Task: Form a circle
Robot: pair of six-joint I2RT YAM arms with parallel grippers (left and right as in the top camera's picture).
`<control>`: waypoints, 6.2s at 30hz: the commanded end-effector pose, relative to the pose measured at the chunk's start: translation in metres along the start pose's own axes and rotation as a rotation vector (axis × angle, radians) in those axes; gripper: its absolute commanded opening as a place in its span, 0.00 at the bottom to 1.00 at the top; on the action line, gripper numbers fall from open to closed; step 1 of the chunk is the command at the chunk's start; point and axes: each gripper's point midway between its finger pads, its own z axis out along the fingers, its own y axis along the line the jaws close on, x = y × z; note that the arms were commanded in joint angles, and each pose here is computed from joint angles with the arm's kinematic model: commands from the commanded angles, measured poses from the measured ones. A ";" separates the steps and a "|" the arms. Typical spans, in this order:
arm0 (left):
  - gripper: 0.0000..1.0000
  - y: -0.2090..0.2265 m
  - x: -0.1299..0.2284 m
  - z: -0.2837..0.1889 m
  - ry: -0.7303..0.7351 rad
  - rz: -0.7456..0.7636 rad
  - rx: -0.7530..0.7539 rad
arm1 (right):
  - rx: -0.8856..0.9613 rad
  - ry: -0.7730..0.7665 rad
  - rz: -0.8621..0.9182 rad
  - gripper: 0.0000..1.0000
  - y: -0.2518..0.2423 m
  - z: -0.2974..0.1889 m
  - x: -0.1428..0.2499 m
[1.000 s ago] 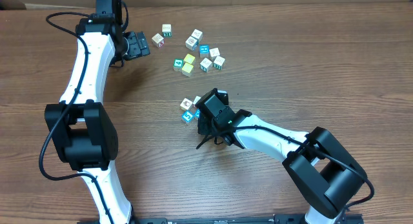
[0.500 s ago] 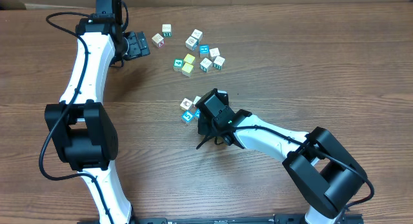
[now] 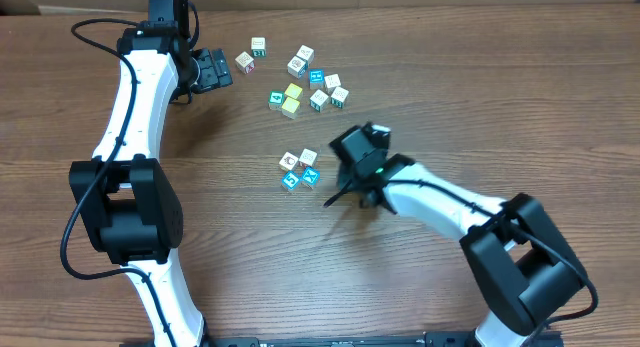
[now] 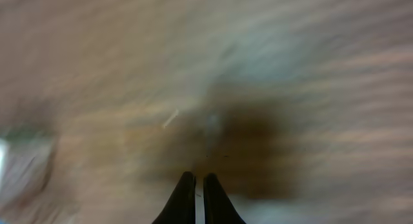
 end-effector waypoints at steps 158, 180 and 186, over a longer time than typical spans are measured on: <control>1.00 -0.011 -0.020 -0.057 -0.121 -0.005 0.051 | 0.103 -0.151 0.315 1.00 -0.104 0.002 -0.100; 1.00 -0.005 -0.019 -0.208 -0.399 -0.013 0.144 | 0.103 -0.151 0.315 1.00 -0.104 0.002 -0.100; 1.00 0.000 -0.006 -0.220 -0.411 -0.014 0.148 | 0.103 -0.151 0.315 1.00 -0.104 0.002 -0.100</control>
